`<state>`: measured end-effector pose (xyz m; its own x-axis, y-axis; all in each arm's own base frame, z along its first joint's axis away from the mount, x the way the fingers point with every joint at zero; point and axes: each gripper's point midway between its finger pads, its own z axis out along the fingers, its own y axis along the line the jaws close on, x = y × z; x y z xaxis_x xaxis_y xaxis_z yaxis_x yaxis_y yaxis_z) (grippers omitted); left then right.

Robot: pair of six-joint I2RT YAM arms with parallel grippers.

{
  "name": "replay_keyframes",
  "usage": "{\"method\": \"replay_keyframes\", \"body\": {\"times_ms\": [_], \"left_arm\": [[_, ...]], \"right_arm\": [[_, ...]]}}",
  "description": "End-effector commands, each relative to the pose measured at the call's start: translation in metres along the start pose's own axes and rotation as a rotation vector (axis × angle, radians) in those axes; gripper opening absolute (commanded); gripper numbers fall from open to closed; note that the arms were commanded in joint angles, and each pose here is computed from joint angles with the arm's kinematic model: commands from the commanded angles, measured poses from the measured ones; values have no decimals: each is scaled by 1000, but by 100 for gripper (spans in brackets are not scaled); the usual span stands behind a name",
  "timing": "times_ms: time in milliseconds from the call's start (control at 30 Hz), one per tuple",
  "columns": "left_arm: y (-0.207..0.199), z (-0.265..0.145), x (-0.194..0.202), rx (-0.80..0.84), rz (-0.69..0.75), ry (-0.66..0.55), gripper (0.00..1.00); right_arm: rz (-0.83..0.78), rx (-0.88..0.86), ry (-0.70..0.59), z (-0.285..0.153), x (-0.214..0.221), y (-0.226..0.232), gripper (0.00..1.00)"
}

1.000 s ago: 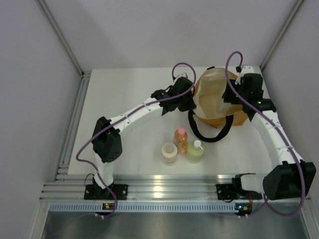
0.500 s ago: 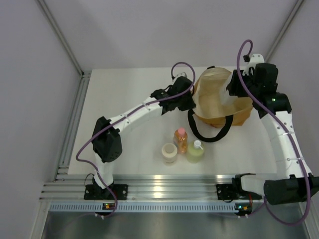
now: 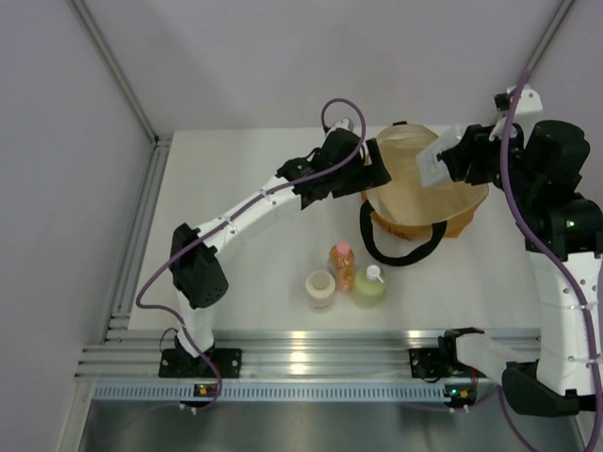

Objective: Take the personal care products out of the canvas bag

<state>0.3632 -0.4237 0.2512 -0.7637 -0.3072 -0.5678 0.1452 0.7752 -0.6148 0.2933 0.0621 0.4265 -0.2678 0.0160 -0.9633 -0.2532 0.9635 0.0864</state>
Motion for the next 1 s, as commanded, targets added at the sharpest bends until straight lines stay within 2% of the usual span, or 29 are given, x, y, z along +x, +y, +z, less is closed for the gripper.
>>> {"method": "replay_keyframes", "body": {"times_ms": [0,100,233,367,467,633,733,933,967], "left_arm": [[-39,-60,-59,114,6,-153,98],[-37,-87,-89,110,8,-244,98],[-3,-119,-125,-4,-11,-379,98],[64,-150,-161,-163,-73,-457,98],[117,-166,-171,-259,-108,-454,98],[191,-192,-160,-436,-111,-442,98],[219,-221,-153,-513,-113,-456,98],[283,-274,-118,-755,-132,-471,98],[288,-283,-111,-768,-134,-479,98]], "right_arm": [[-45,-101,-216,-34,-60,26,0],[-50,-157,-235,-40,-68,38,0],[-59,-215,-227,-36,-69,49,0],[-82,-315,-211,-29,-71,71,0],[-132,-418,-189,-21,-68,100,0],[-288,-545,-159,5,-56,153,0],[-339,-618,-124,24,-45,184,0],[-361,-730,-113,49,-20,245,0],[-372,-760,-86,53,-4,258,0]]}}
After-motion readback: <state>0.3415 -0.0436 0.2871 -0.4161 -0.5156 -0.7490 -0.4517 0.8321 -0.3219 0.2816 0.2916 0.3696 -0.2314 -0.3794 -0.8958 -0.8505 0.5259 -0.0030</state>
